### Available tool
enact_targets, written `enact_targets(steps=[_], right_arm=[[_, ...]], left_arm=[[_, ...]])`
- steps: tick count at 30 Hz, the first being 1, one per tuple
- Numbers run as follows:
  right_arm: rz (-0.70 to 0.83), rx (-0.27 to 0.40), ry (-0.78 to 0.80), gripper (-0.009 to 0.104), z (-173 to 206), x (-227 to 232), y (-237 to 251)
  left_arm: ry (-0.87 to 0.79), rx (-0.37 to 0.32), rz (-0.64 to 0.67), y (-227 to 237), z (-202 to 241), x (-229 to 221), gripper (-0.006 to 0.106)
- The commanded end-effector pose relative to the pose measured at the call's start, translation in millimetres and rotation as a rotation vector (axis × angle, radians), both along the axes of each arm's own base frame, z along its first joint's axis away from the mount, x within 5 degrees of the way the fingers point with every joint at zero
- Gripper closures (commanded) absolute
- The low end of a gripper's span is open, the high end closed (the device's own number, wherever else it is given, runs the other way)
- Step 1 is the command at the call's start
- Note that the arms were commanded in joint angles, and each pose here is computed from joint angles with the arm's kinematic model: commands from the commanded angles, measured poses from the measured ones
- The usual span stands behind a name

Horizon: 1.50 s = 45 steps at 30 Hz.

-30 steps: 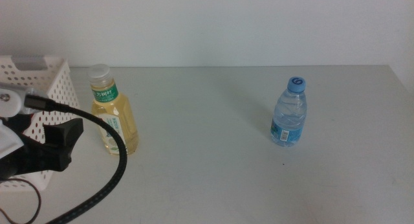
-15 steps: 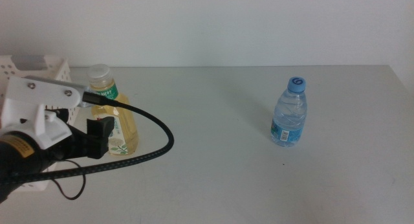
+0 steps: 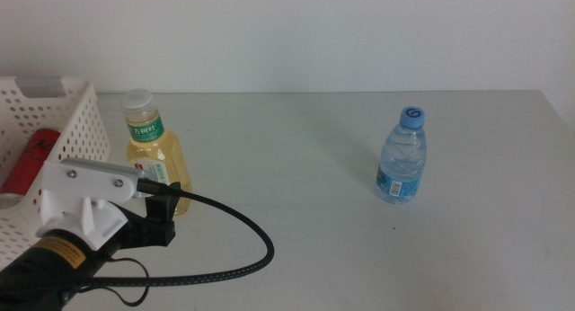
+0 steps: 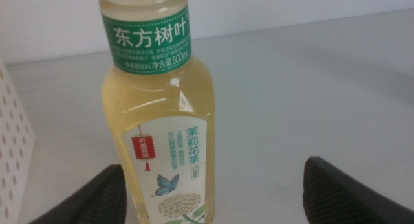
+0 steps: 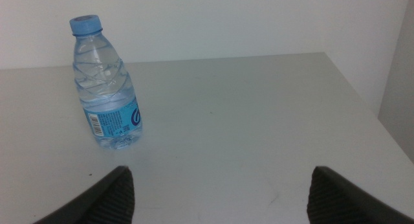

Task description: Use arms to grab the bottles and put them into the dustbin to the left of the table.

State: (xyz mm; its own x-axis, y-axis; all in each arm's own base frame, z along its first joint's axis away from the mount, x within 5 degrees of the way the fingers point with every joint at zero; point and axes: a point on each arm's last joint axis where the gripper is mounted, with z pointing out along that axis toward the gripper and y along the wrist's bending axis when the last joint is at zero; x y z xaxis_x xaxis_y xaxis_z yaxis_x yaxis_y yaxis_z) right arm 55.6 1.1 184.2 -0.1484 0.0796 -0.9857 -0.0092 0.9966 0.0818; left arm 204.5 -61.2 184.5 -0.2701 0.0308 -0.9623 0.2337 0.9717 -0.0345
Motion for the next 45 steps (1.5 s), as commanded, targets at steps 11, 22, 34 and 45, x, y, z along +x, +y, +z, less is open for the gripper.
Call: enact_targets(steps=[11, 22, 34, 45], right_arm=[[-0.002, -0.018, -0.110, 0.001, 12, -1, 0], [-0.002, -0.018, -0.110, 0.001, 12, -1, 0], [-0.002, -0.018, -0.110, 0.001, 12, -1, 0], [-0.002, -0.018, -0.110, 0.001, 12, -1, 0]], left_arm=[[-0.118, -0.059, 0.066, -10, 5, 46, 0.007], [-0.116, -0.032, 0.087, -4, 3, 62, 0.007], [-0.114, 0.023, 0.080, -1, 6, 69, 0.007], [-0.131, 0.031, 0.085, 13, 9, 73, 0.009]])
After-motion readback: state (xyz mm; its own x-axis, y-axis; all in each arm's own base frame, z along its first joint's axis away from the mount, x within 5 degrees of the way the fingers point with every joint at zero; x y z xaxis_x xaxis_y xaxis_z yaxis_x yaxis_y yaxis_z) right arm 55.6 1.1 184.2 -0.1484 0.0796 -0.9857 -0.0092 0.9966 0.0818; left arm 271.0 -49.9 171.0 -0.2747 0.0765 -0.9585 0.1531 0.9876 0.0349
